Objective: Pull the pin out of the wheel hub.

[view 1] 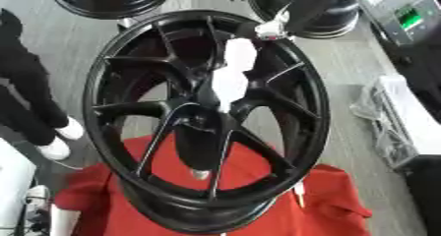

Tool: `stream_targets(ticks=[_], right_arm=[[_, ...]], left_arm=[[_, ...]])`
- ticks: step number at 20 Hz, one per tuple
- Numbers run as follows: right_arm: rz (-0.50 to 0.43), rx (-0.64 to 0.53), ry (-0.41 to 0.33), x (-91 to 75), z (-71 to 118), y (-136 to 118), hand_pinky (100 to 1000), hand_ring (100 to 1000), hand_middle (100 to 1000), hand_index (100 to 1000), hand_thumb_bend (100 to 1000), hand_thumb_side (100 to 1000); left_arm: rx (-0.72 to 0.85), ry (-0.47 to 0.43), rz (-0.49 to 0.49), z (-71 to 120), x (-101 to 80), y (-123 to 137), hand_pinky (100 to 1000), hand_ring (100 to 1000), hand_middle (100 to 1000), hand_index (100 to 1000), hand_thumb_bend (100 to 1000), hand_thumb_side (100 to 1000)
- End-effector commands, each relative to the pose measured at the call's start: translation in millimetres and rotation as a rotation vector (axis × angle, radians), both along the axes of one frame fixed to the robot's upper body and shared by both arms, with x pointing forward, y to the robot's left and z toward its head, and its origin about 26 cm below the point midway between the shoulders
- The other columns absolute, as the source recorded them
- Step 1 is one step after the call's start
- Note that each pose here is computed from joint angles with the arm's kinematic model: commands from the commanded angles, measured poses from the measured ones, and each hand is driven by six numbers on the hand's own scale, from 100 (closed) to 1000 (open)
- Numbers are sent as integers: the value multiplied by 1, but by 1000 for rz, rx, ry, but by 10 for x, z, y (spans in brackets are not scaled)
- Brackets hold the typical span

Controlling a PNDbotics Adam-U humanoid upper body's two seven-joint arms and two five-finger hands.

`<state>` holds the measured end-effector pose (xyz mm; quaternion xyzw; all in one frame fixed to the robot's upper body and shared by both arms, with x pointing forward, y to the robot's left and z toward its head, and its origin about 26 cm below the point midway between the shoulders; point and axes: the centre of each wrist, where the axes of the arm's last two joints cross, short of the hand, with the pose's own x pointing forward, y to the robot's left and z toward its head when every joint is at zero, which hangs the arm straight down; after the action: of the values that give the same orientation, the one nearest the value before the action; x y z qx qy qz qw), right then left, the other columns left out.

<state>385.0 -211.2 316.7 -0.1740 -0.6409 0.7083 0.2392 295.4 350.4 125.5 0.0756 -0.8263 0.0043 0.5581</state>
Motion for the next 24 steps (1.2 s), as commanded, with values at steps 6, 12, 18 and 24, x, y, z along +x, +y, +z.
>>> stream_targets(ticks=[6, 12, 18, 24], right_arm=[[34, -9, 1, -110, 98, 24, 808, 737, 725, 861, 351, 605], [35, 5, -63, -195, 154, 46, 796, 741, 731, 863, 334, 637], [86, -54, -55, -268, 123, 89, 801, 749, 742, 870, 383, 674], [82, -105, -43, -217, 17, 79, 805, 754, 746, 872, 399, 704]], left_arm=[[6, -9, 26, 35, -12, 59, 837, 824, 801, 833, 112, 791], [23, 0, 33, 3, -20, 63, 838, 825, 802, 833, 109, 794], [25, 1, 28, 1, -16, 59, 838, 825, 801, 833, 111, 798], [27, 3, 29, 2, -12, 59, 839, 825, 800, 832, 111, 801]])
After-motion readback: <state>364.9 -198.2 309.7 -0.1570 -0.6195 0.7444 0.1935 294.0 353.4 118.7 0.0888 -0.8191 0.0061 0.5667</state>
